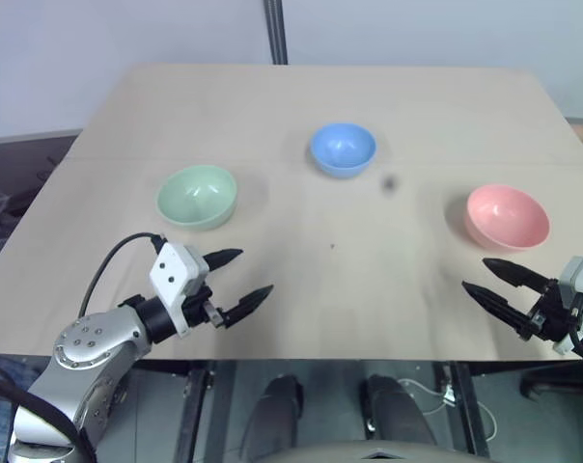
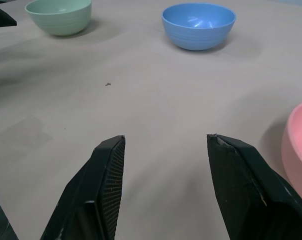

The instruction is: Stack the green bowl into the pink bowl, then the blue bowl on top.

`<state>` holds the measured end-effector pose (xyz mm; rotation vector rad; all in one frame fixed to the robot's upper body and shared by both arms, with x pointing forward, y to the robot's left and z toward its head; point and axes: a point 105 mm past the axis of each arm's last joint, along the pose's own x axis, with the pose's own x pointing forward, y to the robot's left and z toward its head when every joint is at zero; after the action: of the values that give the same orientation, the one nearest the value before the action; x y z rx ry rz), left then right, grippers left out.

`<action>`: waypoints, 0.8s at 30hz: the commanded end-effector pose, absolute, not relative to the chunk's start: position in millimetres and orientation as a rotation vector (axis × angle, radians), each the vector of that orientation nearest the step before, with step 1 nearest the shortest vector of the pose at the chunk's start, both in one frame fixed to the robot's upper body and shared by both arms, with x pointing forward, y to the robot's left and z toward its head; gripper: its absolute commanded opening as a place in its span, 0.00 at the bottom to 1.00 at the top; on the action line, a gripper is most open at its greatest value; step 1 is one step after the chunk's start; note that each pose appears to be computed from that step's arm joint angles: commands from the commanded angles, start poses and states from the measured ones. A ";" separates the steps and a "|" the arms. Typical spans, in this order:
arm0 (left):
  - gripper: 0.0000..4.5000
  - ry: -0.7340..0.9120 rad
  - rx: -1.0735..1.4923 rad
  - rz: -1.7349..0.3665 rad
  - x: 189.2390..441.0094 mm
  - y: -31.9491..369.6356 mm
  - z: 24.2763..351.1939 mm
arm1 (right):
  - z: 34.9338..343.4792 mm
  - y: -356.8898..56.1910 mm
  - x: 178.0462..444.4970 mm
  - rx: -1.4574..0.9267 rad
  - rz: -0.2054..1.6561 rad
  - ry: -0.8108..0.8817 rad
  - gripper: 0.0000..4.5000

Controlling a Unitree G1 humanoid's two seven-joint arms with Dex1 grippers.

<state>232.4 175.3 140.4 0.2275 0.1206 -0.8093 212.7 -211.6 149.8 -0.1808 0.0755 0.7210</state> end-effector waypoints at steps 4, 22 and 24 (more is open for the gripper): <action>1.00 0.057 0.245 -0.818 238.7 172.8 155.7 | 164.1 -212.0 215.4 -0.192 0.715 0.014 0.61; 1.00 0.047 0.249 -0.821 241.5 174.0 157.5 | 165.6 -209.0 218.6 -0.188 0.729 0.004 0.61; 1.00 0.041 0.254 -0.826 242.2 173.4 158.6 | 165.5 -209.0 219.1 -0.188 0.730 0.004 0.61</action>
<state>242.7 175.3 150.2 0.2353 0.0795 -0.8083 219.0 -209.8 158.7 -0.1719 0.0321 0.7243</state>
